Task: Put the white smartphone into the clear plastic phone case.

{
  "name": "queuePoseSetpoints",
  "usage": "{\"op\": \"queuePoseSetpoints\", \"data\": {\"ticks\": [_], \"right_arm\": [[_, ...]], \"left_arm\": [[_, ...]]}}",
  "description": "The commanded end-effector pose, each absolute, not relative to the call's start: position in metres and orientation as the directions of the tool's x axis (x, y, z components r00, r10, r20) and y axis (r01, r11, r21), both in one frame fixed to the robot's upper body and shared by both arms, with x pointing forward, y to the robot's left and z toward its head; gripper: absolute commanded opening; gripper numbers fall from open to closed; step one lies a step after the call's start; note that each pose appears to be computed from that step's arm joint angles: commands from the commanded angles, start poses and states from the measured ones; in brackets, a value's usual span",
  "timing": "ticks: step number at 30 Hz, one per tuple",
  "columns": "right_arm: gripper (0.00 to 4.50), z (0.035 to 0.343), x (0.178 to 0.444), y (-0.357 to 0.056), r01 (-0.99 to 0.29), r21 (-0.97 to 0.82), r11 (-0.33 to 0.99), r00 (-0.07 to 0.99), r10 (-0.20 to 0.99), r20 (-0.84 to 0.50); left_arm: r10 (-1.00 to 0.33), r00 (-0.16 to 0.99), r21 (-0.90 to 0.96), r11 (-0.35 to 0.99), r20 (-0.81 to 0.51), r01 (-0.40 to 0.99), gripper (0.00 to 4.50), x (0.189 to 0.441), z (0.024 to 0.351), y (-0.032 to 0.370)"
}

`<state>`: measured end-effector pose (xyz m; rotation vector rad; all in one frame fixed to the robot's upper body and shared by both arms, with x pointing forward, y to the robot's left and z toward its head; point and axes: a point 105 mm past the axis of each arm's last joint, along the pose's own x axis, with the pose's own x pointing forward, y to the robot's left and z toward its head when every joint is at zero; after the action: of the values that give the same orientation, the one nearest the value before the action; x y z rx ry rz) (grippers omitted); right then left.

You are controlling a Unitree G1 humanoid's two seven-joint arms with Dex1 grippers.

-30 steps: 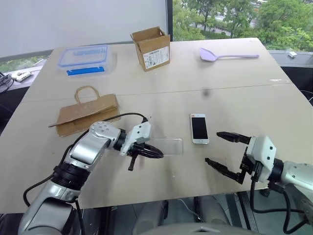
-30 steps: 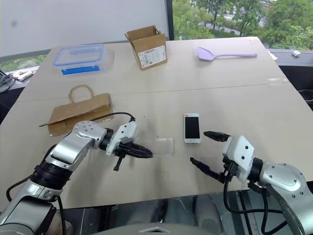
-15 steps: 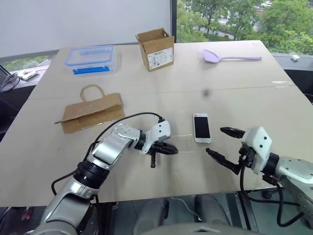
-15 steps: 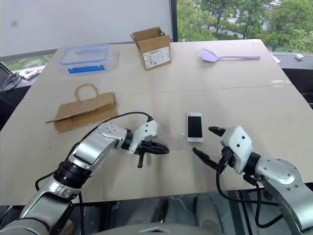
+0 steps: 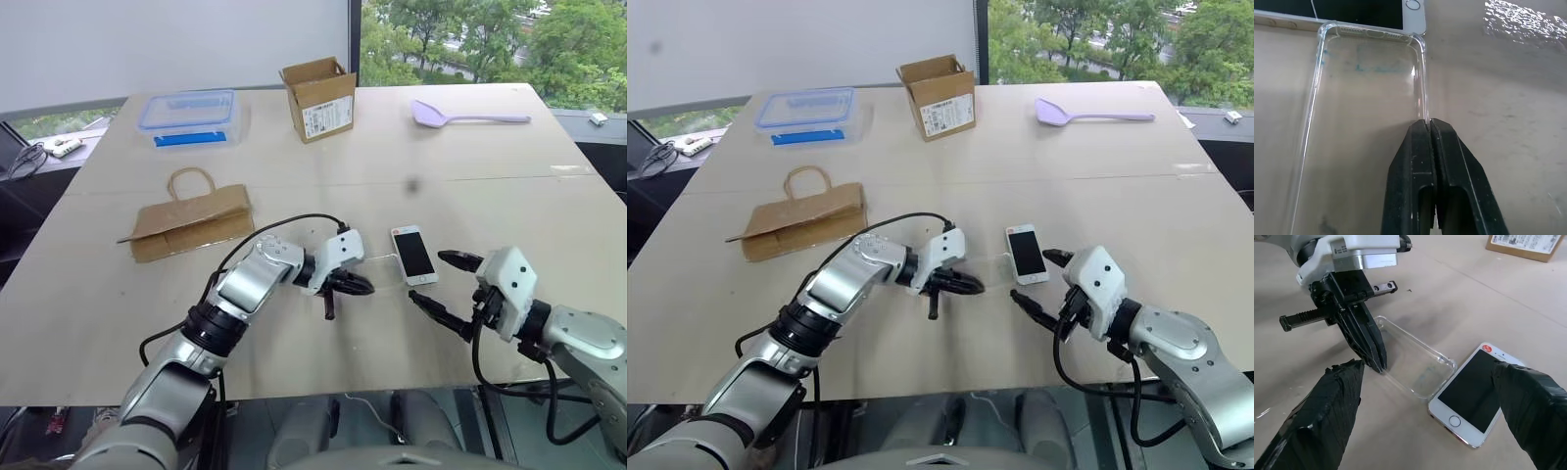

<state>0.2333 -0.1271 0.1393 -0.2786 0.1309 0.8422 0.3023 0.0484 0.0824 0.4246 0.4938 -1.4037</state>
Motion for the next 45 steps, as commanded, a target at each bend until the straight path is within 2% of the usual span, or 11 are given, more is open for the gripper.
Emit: {"op": "queuePoseSetpoints", "data": {"ticks": [1, 3, 6, 11, 14, 18, 24, 27, 33, 37, 45], "right_arm": [[4.5, 0.141, 0.241, -0.133, -0.714, -0.203, 0.67, 0.7, 0.676, -0.23], [4.5, 0.135, 0.247, -0.136, -0.688, -0.19, 0.701, 0.724, 0.64, -0.257], [4.5, 0.132, 0.255, -0.139, -0.654, -0.178, 0.736, 0.752, 0.603, -0.268], [4.5, 0.12, 0.261, -0.129, -0.663, -0.136, 0.736, 0.735, 0.606, -0.305], [4.5, 0.107, 0.263, -0.127, -0.665, -0.141, 0.734, 0.727, 0.591, -0.349], [4.5, 0.092, 0.27, -0.127, -0.645, -0.128, 0.753, 0.734, 0.565, -0.378], [4.5, 0.084, 0.277, -0.121, -0.64, -0.11, 0.761, 0.731, 0.559, -0.391], [4.5, 0.078, 0.285, -0.126, -0.615, -0.176, 0.769, 0.755, 0.508, -0.414], [4.5, 0.077, 0.305, -0.154, -0.456, -0.214, 0.864, 0.837, 0.335, -0.432], [4.5, 0.08, 0.306, -0.169, -0.434, -0.261, 0.862, 0.845, 0.29, -0.449], [4.5, 0.08, 0.314, -0.165, -0.518, -0.231, 0.824, 0.792, 0.36, -0.494]], "left_arm": [[-0.808, 0.098, 0.004, 0.118, -0.581, 0.993, 0.02, 0.302, 0.077, 0.044], [-0.824, 0.078, -0.017, 0.106, -0.562, 0.994, 0.02, 0.298, 0.082, 0.045], [-0.849, 0.086, -0.046, 0.129, -0.522, 0.991, 0.75, 0.297, 0.093, 0.049], [-0.852, 0.118, -0.002, 0.139, -0.51, 0.99, 3.25, 0.289, 0.104, 0.067], [-0.879, 0.151, 0.022, 0.158, -0.452, 0.987, 4.49, 0.283, 0.117, 0.074], [-0.899, 0.192, 0.056, 0.185, -0.395, 0.981, 4.49, 0.275, 0.131, 0.087], [-0.889, 0.256, 0.089, 0.24, -0.38, 0.967, 4.49, 0.267, 0.133, 0.11], [-0.875, 0.298, 0.103, 0.28, -0.381, 0.954, 4.49, 0.268, 0.13, 0.118], [-0.856, 0.346, 0.104, 0.332, -0.384, 0.938, 4.49, 0.269, 0.121, 0.128], [-0.853, 0.361, 0.103, 0.348, -0.376, 0.932, 4.49, 0.267, 0.12, 0.129], [-0.865, 0.357, 0.113, 0.339, -0.353, 0.934, 4.49, 0.264, 0.124, 0.129]]}}
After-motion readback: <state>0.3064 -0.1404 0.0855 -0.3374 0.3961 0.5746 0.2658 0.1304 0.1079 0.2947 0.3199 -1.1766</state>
